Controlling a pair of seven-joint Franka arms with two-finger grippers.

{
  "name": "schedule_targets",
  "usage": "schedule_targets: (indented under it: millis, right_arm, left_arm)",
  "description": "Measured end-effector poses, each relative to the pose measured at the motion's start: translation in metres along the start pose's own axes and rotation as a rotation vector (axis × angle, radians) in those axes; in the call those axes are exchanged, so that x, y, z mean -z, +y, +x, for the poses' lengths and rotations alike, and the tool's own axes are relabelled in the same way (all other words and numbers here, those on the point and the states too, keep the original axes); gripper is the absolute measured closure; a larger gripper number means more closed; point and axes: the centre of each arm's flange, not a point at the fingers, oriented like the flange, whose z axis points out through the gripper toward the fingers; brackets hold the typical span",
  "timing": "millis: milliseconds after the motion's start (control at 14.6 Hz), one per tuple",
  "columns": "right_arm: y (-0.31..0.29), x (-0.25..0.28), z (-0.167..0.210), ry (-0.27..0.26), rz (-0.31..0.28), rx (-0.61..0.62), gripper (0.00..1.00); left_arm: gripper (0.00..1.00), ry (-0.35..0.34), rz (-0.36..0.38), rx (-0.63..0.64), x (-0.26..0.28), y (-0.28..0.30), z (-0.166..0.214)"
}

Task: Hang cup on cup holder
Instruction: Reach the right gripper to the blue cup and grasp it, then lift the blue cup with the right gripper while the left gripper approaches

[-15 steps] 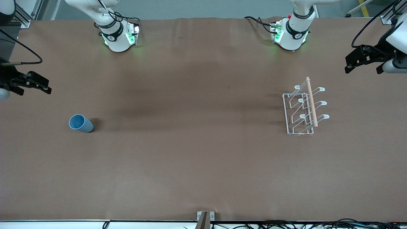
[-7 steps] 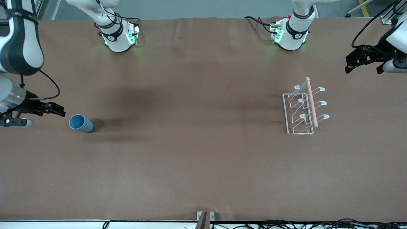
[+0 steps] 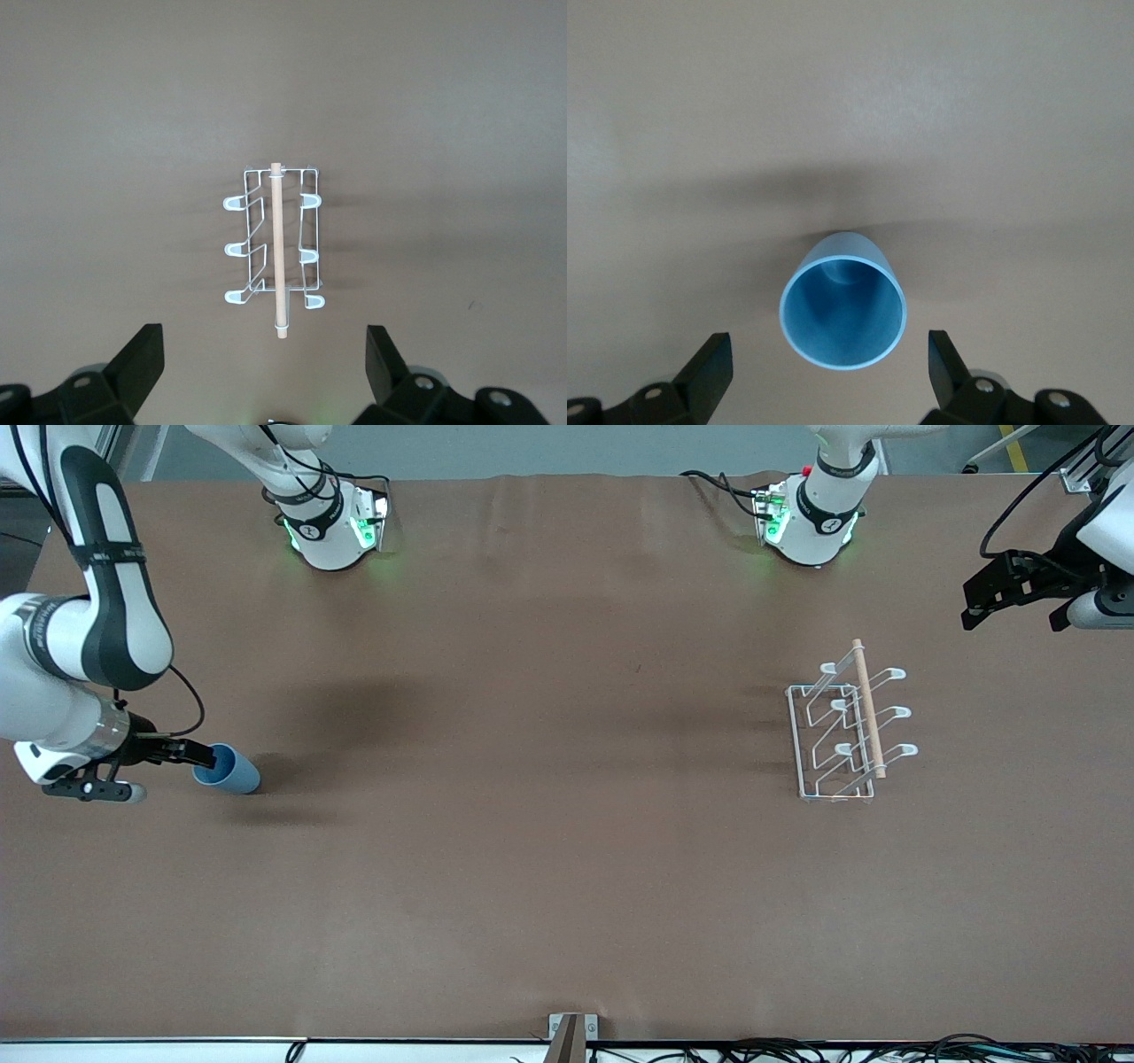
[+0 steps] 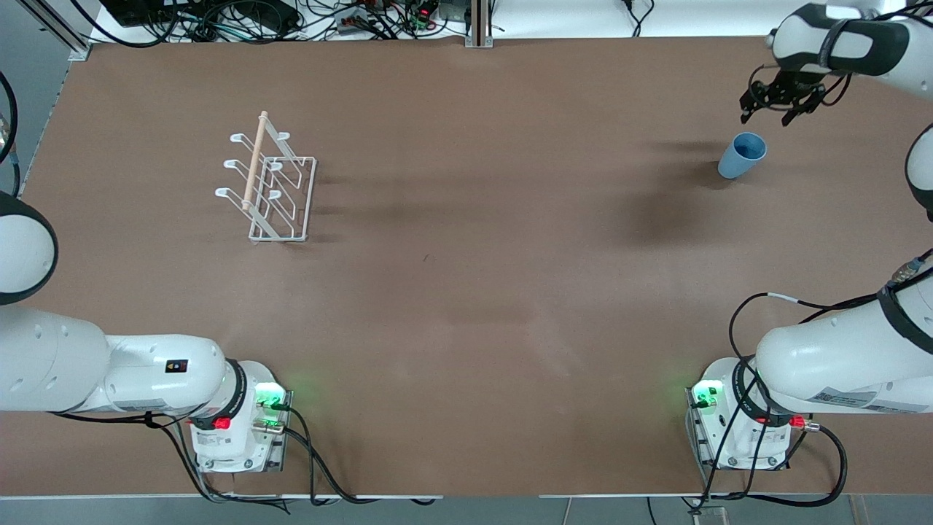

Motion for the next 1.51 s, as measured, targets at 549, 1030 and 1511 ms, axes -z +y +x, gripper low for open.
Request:
schedule_targets:
  millis: [549,1030,1511]
  right_arm:
    - [0.028,-0.045,0.002,-0.039,0.005,-0.016,0.02]
    - [0.035,-0.072,0.002,-0.072,0.010,-0.016,0.06]
    - [0.033,-0.076,0.002,-0.077,0.012,-0.004,0.76]
  left_arm:
    - [0.00,0.000,0.000,0.000,0.000,0.000,0.000]
    - [0.00,0.000,0.000,0.000,0.000,0.000,0.000]
    - [0.00,0.000,0.000,0.000,0.000,0.000,0.000]
